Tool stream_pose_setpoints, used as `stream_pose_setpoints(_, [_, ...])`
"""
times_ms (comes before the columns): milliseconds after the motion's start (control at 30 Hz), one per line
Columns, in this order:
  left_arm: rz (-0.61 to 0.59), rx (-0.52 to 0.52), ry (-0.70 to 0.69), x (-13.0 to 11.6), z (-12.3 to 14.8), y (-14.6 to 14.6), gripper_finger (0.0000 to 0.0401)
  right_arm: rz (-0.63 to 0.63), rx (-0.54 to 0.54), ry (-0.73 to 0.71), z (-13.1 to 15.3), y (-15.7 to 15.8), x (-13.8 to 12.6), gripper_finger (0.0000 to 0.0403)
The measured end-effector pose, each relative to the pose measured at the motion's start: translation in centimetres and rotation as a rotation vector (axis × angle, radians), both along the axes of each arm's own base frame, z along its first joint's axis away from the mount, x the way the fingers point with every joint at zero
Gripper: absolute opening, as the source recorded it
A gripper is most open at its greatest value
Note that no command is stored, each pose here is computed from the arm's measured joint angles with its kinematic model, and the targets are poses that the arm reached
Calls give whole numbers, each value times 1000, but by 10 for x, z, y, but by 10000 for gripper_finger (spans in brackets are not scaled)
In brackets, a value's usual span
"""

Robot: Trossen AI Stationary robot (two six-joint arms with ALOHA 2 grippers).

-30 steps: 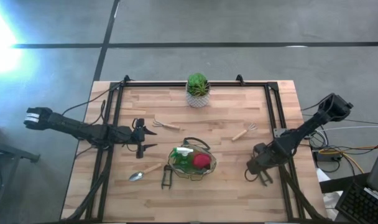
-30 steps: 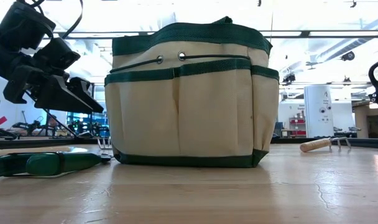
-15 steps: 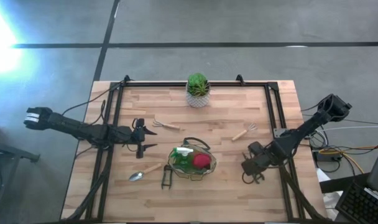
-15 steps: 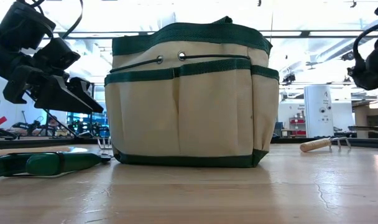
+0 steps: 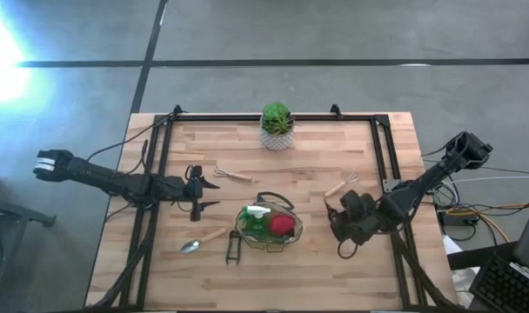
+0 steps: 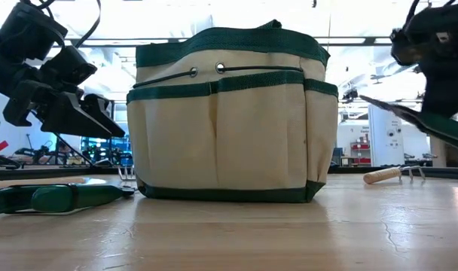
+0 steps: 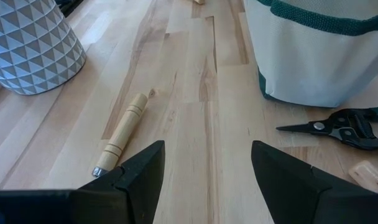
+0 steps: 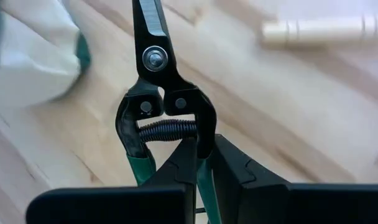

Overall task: Pick & Place Garden tools in Gardening bag
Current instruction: Put the right green shear scissors into the white gardening bag

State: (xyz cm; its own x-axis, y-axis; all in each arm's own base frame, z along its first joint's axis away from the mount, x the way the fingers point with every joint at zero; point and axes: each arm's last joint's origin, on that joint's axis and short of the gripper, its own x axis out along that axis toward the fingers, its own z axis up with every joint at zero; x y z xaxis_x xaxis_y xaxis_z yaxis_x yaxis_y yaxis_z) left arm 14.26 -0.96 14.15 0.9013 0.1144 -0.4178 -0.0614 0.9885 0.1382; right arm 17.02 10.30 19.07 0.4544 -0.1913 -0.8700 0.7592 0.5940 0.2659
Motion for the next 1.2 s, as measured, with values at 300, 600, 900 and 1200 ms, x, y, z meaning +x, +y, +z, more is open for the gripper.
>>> stream_pose_setpoints(300, [0,0,0,0,0,0,241,65,-358,-116,5,-7,3,15])
stream_pose_setpoints(600, [0,0,-1,0,0,0,241,150,-659,-224,4,4,-10,15])
stream_pose_setpoints(900, [0,0,-1,0,0,0,241,192,-707,-529,0,36,-41,15])
stream_pose_setpoints(1200, [0,0,-1,0,0,0,241,206,-675,-689,-13,51,-51,15])
